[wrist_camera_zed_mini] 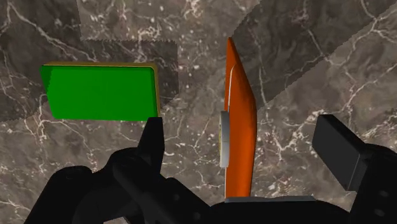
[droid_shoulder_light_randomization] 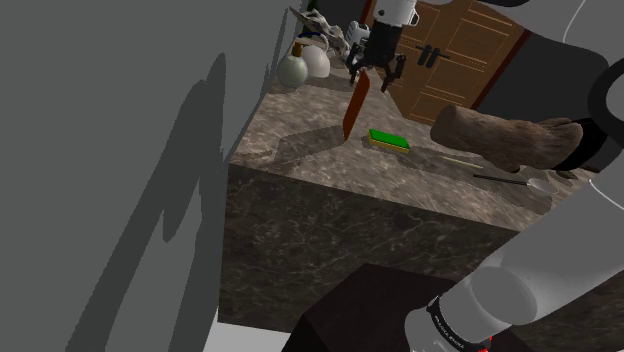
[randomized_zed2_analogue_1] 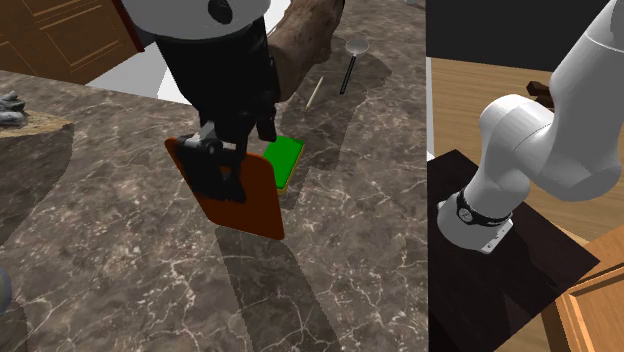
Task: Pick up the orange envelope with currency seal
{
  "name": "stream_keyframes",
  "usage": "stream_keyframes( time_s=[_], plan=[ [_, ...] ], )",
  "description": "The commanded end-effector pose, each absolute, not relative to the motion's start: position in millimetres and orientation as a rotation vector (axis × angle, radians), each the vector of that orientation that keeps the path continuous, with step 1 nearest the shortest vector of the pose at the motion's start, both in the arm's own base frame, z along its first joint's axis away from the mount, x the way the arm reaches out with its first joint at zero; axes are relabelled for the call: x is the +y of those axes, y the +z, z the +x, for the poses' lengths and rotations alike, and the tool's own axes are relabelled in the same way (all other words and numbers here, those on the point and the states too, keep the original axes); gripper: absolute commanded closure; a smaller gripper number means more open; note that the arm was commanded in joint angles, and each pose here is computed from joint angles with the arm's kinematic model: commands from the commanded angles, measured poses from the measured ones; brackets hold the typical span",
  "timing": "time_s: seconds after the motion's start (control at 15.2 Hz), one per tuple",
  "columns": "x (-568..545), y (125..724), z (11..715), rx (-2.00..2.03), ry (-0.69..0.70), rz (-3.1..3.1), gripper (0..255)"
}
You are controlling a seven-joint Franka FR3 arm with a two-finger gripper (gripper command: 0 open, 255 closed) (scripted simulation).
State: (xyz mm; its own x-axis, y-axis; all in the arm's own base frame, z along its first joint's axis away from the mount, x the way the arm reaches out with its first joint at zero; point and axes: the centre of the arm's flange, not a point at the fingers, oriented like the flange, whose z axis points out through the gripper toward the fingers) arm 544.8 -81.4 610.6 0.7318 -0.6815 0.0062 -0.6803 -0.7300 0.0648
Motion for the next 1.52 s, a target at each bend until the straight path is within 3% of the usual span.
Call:
stream_keyframes(
  time_s=[0.0, 0.07, 0.13, 0.73, 1.45],
  plan=[
    [-81, 601, 545, -1.128, -0.027, 2.865, 0],
    [-81, 601, 545, -1.128, -0.027, 2.865, 0],
    [-81, 602, 545, -1.128, -0.027, 2.865, 255],
    [-81, 601, 545, -1.128, -0.027, 2.865, 255],
    [-81, 659, 545, -1.128, -0.027, 2.865, 255]
  ],
)
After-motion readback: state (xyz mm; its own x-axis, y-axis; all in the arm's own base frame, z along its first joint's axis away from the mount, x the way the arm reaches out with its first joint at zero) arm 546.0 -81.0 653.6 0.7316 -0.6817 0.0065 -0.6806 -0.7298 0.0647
